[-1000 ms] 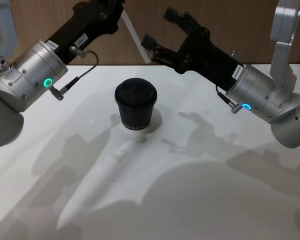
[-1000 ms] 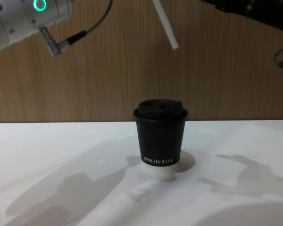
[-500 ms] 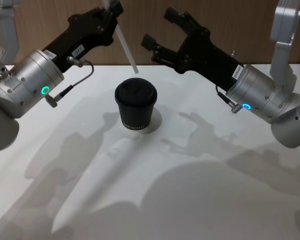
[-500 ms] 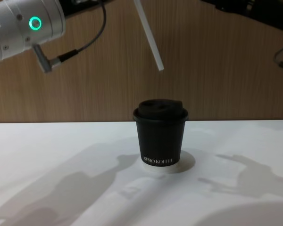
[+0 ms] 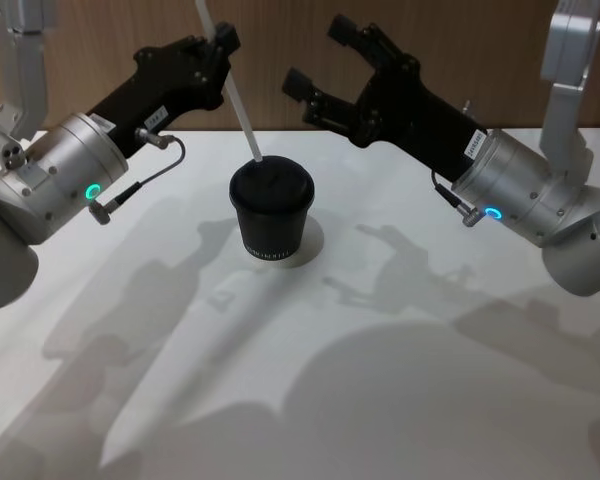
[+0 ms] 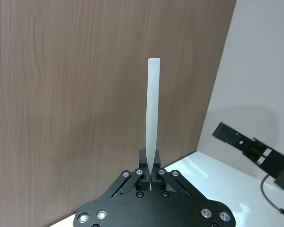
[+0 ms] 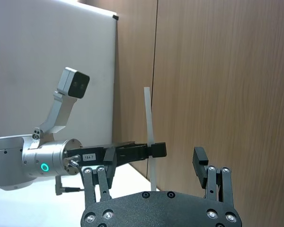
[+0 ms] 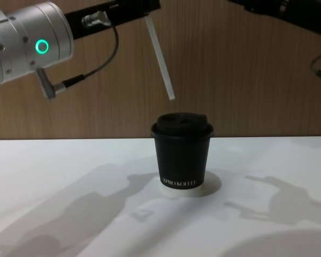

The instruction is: Pick up the straw with one hand, pass it to the other hand, and insert it into the cup.

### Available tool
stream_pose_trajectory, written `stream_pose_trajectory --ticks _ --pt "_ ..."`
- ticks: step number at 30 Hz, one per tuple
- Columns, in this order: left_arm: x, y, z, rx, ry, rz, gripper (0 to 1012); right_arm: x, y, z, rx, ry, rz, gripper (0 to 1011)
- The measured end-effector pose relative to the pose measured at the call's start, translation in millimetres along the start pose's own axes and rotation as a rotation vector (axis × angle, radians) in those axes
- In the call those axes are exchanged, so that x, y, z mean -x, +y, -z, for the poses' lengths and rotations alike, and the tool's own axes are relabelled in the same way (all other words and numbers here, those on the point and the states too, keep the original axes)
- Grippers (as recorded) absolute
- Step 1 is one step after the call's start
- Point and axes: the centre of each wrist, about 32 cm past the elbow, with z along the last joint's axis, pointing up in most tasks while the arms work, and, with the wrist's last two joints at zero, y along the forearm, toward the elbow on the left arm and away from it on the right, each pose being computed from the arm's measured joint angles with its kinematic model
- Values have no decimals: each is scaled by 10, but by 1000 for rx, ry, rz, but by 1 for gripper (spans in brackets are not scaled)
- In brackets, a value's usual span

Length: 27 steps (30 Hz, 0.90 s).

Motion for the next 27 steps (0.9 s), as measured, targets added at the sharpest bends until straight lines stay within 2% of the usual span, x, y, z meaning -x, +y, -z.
stream_pose_trajectory --ticks 5,15,27 --pt "-17 -7 25 -14 -22 -12 13 0 0 0 0 0 0 1001" --pt "-34 -32 58 -17 -68 -19 14 0 0 0 0 0 0 1001" --pt "-50 -92 107 -23 -89 -8 14 0 0 0 0 0 0 1001"
